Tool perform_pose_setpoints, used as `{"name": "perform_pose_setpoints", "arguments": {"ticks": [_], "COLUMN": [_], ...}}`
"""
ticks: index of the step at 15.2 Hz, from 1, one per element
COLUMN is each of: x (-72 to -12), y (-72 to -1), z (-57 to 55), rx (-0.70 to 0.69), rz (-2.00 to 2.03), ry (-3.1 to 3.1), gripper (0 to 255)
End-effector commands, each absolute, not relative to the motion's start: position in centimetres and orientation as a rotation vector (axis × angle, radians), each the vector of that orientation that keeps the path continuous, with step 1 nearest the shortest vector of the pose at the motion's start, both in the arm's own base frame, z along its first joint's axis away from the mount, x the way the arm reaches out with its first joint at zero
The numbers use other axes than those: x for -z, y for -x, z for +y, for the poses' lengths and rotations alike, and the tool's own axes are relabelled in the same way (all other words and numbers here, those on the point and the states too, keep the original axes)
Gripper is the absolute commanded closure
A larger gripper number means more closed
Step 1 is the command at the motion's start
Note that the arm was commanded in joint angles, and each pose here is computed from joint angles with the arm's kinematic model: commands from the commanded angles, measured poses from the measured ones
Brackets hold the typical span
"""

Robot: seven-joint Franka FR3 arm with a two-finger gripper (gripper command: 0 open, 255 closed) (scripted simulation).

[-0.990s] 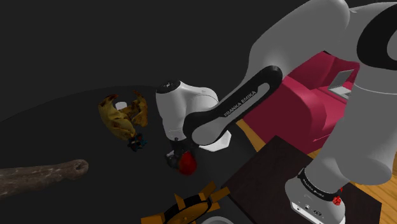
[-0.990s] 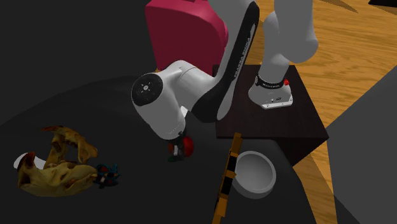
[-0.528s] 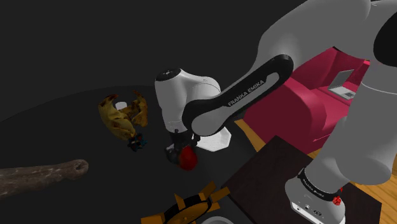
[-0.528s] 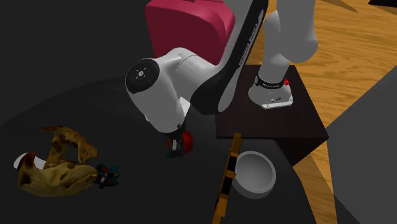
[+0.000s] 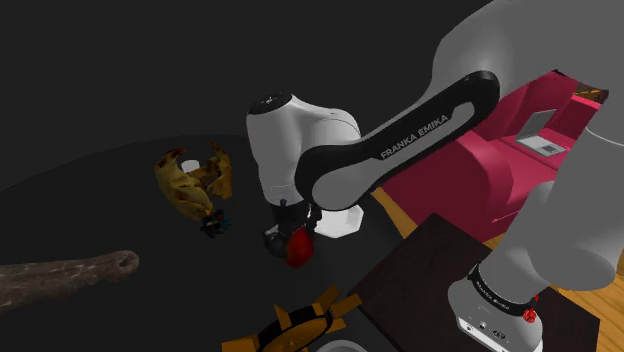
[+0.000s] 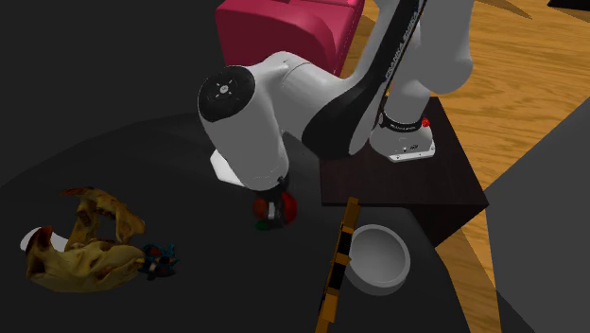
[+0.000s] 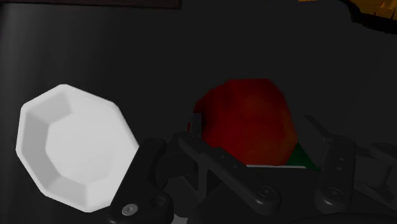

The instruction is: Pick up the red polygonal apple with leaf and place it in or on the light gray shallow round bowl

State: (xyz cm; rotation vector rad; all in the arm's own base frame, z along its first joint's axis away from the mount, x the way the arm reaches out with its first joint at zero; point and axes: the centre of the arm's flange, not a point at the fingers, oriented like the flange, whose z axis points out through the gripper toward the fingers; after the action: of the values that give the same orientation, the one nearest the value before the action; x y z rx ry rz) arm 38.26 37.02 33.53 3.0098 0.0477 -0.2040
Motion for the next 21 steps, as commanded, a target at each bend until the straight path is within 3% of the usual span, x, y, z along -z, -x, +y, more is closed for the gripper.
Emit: {"name": "perform_pose_setpoints", "arguments": {"ticks": [1, 21], "x": [-33.9, -36.4], "y": [-35.8, -11.8], "z": [37.5, 42.9], "rx": [0.204, 0.204], "rz": [0.047, 0.047], "ry": [-3.01, -3.01], "gripper": [255, 255]}}
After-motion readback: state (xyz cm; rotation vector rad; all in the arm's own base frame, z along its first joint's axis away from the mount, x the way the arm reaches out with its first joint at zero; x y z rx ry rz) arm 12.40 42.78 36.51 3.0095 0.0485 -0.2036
